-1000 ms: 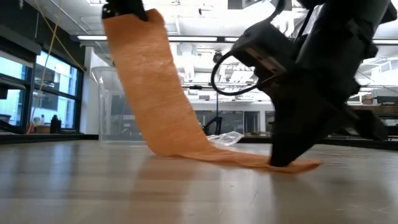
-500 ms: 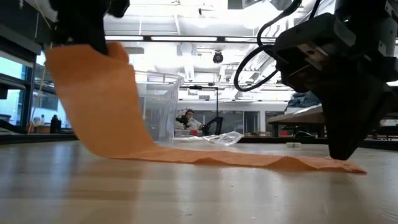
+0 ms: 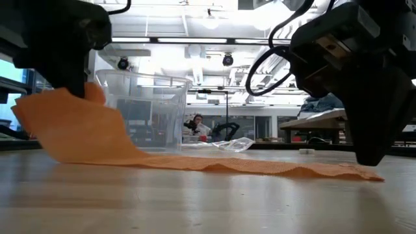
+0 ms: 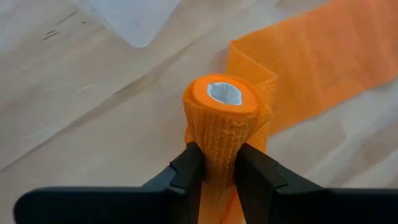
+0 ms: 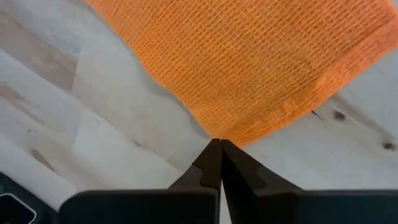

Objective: Roll bandage
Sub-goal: Roll the orange bandage

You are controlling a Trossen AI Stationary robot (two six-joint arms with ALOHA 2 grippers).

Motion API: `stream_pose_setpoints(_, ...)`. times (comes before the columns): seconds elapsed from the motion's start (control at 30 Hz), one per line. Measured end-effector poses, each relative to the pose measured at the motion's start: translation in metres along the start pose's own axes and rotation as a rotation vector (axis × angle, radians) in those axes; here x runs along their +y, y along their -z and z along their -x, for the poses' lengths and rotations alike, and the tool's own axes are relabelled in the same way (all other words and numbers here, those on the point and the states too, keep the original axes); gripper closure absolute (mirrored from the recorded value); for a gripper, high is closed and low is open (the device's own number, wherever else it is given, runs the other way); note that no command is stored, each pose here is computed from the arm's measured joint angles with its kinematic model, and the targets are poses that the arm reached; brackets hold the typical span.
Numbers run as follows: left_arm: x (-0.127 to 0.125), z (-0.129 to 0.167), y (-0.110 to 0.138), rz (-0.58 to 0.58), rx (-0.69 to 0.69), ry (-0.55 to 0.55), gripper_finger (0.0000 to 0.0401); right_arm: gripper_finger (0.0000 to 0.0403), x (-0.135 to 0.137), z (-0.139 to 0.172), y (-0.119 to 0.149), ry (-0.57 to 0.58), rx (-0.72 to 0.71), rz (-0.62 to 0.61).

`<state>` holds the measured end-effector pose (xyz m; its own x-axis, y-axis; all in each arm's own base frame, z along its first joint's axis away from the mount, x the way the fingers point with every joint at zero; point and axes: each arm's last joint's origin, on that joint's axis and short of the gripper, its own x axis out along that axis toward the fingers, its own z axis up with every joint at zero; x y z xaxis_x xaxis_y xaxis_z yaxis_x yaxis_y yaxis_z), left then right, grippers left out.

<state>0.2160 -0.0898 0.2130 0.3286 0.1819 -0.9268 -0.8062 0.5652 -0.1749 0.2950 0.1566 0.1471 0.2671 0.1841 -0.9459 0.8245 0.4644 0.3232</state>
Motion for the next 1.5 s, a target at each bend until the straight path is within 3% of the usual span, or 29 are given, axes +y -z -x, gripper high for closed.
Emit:
stream_pose_setpoints(0.27,0.006,-0.003,-0.011,0.027,-0.016,-0.044,0.0271,0.0403,0.001,0.001,0.002,-0.007,0.035,0.003)
stream_pose_setpoints(0.5,0.024,0.002,-0.019,-0.007,0.033,-0.146,0.0236,0.0403,-0.001,0.002,0.009,0.009,0.087,0.016)
stream_pose_setpoints(0.7,0.022,0.0,-0.019,-0.061,0.076,-0.104,0.0231,0.0403,-0.009,0.025,0.01,0.056,0.09,0.008)
stream_pose_setpoints(0.9,0.025,-0.025,-0.008,0.046,0.101,-0.01,0.0231,0.0403,-0.017,0.048,0.008,0.081,0.033,-0.004)
stream_pose_setpoints(1.03,0.031,-0.031,-0.004,0.065,0.129,-0.043,0.0231,0.0403,-0.016,0.05,0.006,0.068,-0.001,-0.026)
stream_pose_setpoints(1.5,0.024,-0.032,-0.005,0.011,0.136,0.032,0.0231,0.0403,-0.015,0.05,0.005,0.058,-0.027,-0.042)
